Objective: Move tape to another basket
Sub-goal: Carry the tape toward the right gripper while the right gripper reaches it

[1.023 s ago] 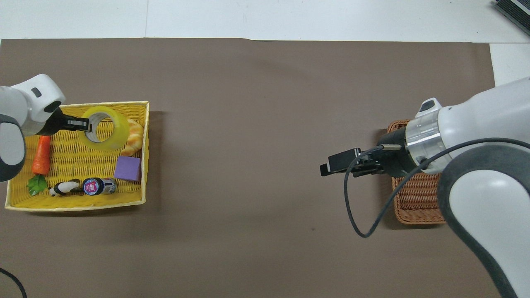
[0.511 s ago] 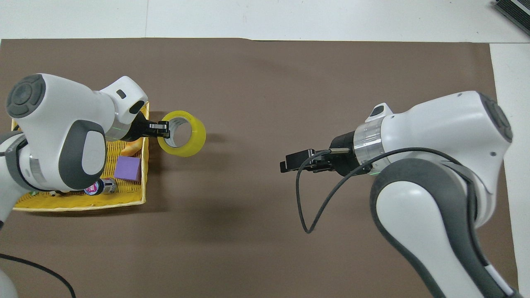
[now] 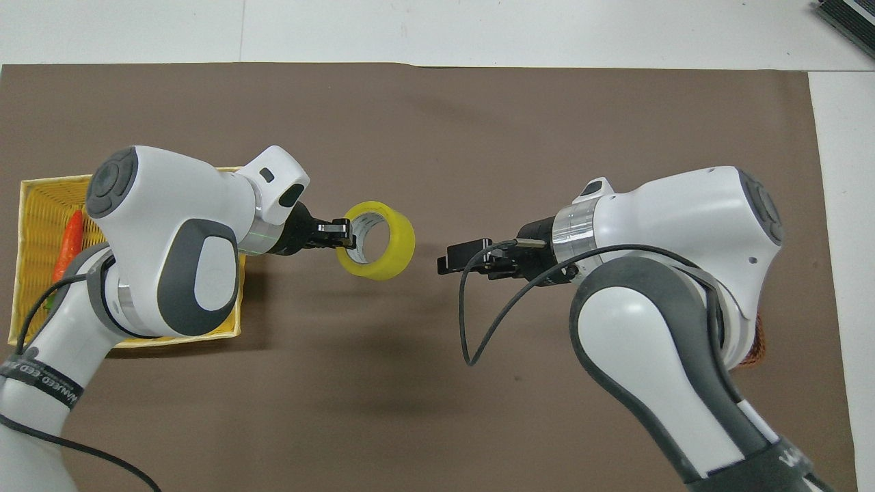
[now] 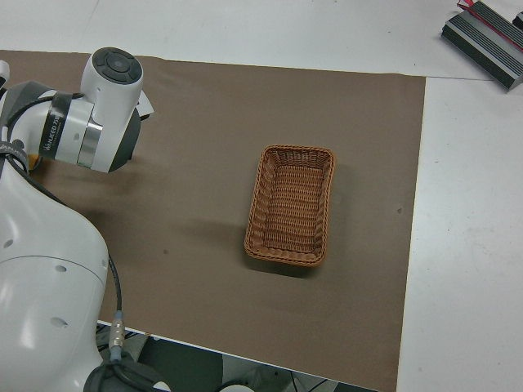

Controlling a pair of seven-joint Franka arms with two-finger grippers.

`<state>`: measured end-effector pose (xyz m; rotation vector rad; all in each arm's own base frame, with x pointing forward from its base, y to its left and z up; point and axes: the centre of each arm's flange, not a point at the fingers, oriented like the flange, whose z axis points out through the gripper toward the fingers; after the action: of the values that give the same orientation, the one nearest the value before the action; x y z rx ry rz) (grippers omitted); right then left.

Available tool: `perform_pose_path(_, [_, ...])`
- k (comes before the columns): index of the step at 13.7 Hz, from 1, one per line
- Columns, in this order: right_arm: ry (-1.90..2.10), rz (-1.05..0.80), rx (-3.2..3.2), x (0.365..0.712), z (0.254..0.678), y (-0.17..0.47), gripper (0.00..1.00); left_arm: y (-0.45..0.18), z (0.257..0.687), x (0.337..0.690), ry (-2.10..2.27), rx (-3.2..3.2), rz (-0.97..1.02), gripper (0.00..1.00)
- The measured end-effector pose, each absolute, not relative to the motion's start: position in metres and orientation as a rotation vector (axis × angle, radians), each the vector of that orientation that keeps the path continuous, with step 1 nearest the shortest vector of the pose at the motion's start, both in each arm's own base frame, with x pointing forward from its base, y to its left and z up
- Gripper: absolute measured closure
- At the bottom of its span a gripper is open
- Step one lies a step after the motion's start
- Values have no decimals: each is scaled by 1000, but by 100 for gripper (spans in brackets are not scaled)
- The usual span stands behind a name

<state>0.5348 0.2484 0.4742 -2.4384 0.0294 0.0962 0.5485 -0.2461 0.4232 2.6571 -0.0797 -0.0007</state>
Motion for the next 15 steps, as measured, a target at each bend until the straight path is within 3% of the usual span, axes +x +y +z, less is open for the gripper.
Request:
perform_pose_path(9, [161, 91, -2403, 547, 420, 275, 0, -302, 416, 488, -19, 2545, 108, 79])
perform_pose_path(15, [171, 86, -2411, 550, 409, 277, 0, -301, 415, 483, 2, 2533, 101, 79])
